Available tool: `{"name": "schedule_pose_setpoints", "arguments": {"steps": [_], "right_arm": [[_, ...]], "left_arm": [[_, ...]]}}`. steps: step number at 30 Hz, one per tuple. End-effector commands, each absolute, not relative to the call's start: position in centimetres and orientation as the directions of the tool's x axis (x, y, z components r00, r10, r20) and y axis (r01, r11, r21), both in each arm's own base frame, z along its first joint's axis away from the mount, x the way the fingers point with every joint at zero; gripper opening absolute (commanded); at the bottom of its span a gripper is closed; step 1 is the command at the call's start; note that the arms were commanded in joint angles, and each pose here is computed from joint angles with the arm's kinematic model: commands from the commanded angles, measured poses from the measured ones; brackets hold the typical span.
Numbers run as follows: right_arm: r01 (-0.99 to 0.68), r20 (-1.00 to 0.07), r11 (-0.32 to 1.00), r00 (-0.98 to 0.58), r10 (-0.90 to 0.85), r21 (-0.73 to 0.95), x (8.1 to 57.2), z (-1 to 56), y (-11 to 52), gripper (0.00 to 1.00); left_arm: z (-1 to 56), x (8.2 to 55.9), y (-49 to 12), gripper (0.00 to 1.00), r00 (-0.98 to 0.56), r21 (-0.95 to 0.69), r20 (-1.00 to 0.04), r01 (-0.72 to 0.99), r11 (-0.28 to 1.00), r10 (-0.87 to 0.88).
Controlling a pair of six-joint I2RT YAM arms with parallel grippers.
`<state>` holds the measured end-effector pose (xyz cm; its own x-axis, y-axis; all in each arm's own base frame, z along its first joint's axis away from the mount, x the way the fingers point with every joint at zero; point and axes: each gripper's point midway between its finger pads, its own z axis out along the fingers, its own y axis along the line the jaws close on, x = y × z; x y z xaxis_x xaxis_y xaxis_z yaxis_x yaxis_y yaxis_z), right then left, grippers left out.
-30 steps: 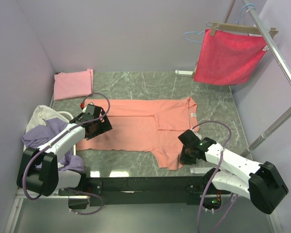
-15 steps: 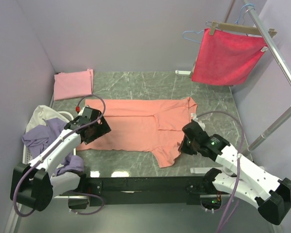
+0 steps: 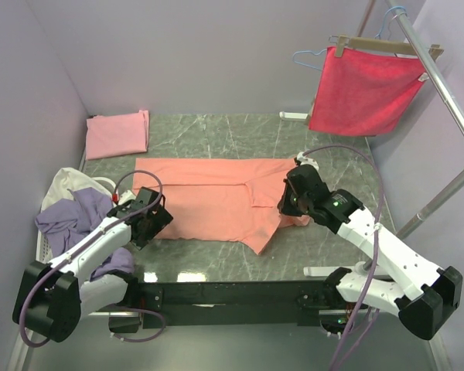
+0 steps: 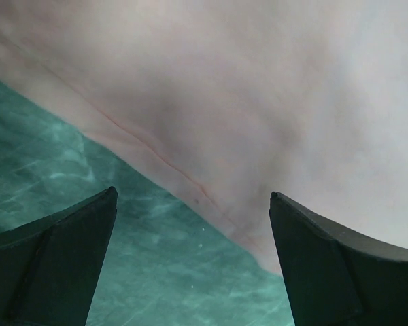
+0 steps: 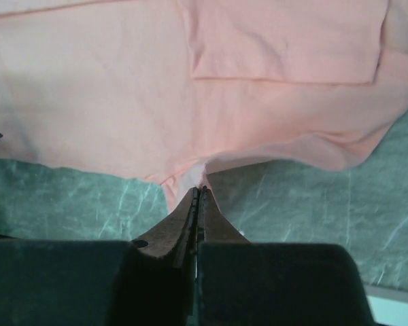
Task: Fold and stack the t-shirts
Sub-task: Grap the side of the flattened tshirt closest away from the robot with both arms
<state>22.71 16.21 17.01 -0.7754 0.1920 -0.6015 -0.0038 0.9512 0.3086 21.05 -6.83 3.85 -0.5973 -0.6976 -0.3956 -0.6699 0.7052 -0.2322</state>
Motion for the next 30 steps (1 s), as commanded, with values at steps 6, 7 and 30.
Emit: {"name": "schedule_pose_setpoints", "arguments": {"steps": [6,7,30], "right_arm": [[-0.048,-0.622,0.946,-0.764,0.173,0.322,23.3,17.4,15.5,0.00],[-0.054,-0.619,0.941,-0.766,0.176,0.335,23.0,17.5,15.6,0.00],[0.063,-0.592,0.942,-0.764,0.257,0.328,19.6,16.6,12.3,0.00]], "left_arm": [[2.2,20.9,-4.0,0.89,-0.457,-0.179,-0.481,-0.784,0.594,-0.748],[2.1,21.0,-3.7,0.88,-0.451,-0.169,-0.493,-0.789,0.590,-0.744],[4.1,22.3,-3.6,0.01,-0.504,-0.141,-0.536,-0.737,0.661,-0.677]]}}
